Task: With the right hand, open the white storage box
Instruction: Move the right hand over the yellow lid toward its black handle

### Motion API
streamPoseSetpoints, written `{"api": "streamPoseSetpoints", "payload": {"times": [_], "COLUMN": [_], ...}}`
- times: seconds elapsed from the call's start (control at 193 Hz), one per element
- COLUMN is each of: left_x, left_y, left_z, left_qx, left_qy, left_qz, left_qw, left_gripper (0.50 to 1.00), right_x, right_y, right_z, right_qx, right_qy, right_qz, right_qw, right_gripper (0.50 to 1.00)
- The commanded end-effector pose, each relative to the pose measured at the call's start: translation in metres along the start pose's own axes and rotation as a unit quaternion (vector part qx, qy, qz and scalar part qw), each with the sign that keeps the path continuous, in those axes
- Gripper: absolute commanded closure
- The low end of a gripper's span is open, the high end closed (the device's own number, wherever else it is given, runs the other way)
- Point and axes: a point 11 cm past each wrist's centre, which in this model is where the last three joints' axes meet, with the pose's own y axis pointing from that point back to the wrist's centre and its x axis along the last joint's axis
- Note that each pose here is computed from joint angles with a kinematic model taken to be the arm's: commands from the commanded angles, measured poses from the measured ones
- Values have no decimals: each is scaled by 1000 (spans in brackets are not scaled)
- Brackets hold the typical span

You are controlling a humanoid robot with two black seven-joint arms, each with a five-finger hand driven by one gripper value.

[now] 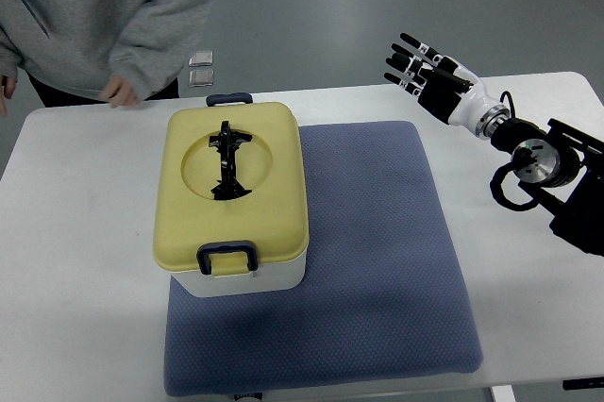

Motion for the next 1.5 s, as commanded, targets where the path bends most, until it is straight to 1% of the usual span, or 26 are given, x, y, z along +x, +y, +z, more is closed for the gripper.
{"api": "streamPoseSetpoints", "payload": {"times": [0.0, 0.265, 0.368, 0.472, 0.581, 0.68, 0.768, 0.82, 0.825, 0.83, 0.835, 0.882, 0.929, 0.939, 0.976, 1.048, 1.1, 1.168, 1.266, 1.344, 1.494], "left_x": [0, -1, -1, 0, -1, -1, -2, -2, -3, -3, -3, -4, -3, -3, -3, -3, -3, -4, -4, -4, -4], "left_y": [0, 0, 0, 0, 0, 0, 0, 0, 0, 0, 0, 0, 0, 0, 0, 0, 0, 0, 0, 0, 0], "left_z": [0, 0, 0, 0, 0, 1, 1, 1, 1, 1, 1, 2, 3, 3, 4, 4, 4, 4, 4, 4, 5], "left_qx": [1, 1, 1, 1, 1, -1, 0, 0, 0, 0, 0, -1, -2, -2, -3, -3, -3, -3, -3, -3, -4], "left_qy": [-1, 0, 0, 0, 0, 0, 0, 0, 0, 0, 0, -1, -1, -1, -1, -1, -2, -1, -1, -1, 0], "left_qz": [0, -1, -1, 0, -1, -2, -5, -5, -6, -6, -7, -8, -8, -8, -8, -8, -8, -10, -9, -9, -9], "left_qw": [1000, 1000, 1000, 1000, 1000, 1000, 1000, 1000, 1000, 1000, 1000, 1000, 1000, 1000, 1000, 1000, 1000, 1000, 1000, 1000, 1000], "left_gripper": [500, 500, 500, 500, 500, 500, 500, 500, 500, 500, 500, 500, 500, 500, 500, 500, 500, 500, 500, 500, 500], "right_x": [1, 0, -2, -25, -47, -68, -91, -91, -103, -103, -106, -114, -132, -132, -146, -170, -187, -218, -250, -263, -268], "right_y": [0, 0, -1, -15, -22, -26, -29, -30, -32, -32, -33, -35, -36, -36, -36, -33, -29, -17, -4, 1, 0], "right_z": [0, -1, -10, -32, -55, -77, -97, -97, -109, -109, -111, -117, -124, -124, -126, -132, -132, -124, -110, -99, -83], "right_qx": [0, -2, 0, 1, -15, -37, -58, -58, -65, -65, -66, -72, -66, -66, -57, -45, -35, -12, 6, 14, 17], "right_qy": [0, 5, 19, 84, 221, 363, 501, 501, 579, 580, 596, 650, 704, 704, 735, 777, 790, 795, 794, 790, 785], "right_qz": [1, -2, -6, -38, -84, -127, -162, -163, -166, -166, -166, -168, -185, -185, -200, -220, -239, -299, -355, -376, -389], "right_qw": [1000, 1000, 1000, 996, 971, 922, 848, 848, 796, 795, 783, 737, 683, 683, 645, 588, 563, 528, 494, 484, 481], "right_gripper": [572, 572, 572, 572, 572, 572, 572, 572, 572, 572, 572, 572, 572, 572, 572, 572, 572, 572, 572, 572, 572]}}
